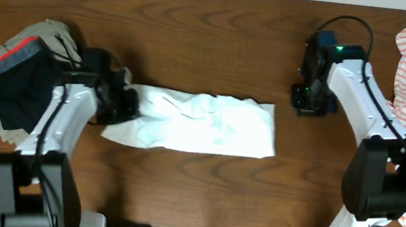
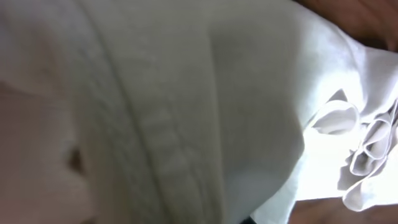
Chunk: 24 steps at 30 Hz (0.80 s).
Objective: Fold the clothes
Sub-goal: 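Fold the strip's left end rightward over the bundle with the left gripper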
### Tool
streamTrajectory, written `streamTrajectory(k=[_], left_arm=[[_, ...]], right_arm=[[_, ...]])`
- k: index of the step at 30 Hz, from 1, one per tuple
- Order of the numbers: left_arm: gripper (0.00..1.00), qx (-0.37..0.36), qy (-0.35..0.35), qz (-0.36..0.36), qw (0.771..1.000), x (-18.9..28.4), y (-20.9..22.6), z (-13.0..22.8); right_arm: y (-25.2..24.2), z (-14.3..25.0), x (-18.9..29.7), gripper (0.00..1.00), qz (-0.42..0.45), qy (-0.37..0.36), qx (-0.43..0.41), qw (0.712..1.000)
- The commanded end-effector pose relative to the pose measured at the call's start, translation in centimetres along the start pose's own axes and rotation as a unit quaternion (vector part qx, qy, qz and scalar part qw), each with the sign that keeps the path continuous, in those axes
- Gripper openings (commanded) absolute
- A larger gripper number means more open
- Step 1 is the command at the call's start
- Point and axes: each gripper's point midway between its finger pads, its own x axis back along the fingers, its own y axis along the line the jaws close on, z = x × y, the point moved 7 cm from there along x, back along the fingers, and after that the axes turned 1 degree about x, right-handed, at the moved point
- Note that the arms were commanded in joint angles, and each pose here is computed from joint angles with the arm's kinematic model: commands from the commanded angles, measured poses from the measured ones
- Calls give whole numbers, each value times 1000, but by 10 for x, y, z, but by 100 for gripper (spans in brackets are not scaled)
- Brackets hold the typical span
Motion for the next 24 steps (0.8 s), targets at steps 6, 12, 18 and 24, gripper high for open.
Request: streamTrajectory(k=[6,12,18,24], left_arm=[[6,16,-49,-74,996,51,16,-27],[6,12,-89,-58,994,83,-7,-47],[6,-26,-81,-22,996,75,-62,-38],[6,-100,-80,-22,992,57,-124,-14]], right_arm=[[-37,-1,-1,20,5,12,-44,999],[-60,1,-2,20,3,19,-76,997],[-67,3,-2,20,3,27,-79,997],[-66,5,-2,20,3,33,-77,996]])
